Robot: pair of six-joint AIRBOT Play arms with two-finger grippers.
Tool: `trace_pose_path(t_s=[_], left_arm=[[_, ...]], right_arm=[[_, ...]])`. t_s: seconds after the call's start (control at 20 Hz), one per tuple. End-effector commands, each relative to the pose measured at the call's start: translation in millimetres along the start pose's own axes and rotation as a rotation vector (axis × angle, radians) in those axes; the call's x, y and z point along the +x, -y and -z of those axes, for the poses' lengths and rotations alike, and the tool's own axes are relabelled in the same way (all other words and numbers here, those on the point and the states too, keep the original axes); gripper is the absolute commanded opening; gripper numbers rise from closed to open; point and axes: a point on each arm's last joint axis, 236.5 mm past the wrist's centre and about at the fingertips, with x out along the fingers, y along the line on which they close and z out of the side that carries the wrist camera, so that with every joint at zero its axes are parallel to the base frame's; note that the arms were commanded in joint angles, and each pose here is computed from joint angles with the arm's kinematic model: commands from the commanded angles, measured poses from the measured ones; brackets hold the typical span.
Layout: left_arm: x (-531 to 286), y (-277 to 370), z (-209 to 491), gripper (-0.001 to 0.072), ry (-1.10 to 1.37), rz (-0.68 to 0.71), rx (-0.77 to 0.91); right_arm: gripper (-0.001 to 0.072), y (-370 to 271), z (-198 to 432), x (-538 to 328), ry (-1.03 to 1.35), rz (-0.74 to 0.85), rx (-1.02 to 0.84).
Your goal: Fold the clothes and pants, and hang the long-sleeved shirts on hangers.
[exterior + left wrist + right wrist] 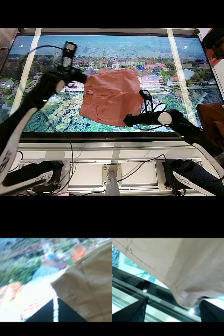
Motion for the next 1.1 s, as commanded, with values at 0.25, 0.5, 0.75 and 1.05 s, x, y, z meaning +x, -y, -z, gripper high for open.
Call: trace_pose_path(t_s=[0.25,0.5,0.75,1.05], left_arm=[[-89.3,-58.3,115.1,0.0012,-0.431,-0.059,-0.069],[-62.2,29.4,189.9,0.0022,-0.499,0.276,-0.205],[-57.8,51.0,213.6,0.0353,-0.52,0.323,-0.305],[-36.2,73.3,221.0,0.0353,-0.565,0.421,-0.506]], right_arm=[[0.0692,65.0,12.2,-66.4,-0.094,0.263,-0.118],[0.0692,88.2,-5.5,-73.2,-0.037,0.364,-0.177],[0.0692,98.6,-17.5,-77.9,0.003,0.417,-0.216],[0.0692,97.3,-23.4,-77.6,0.028,0.414,-0.222]])
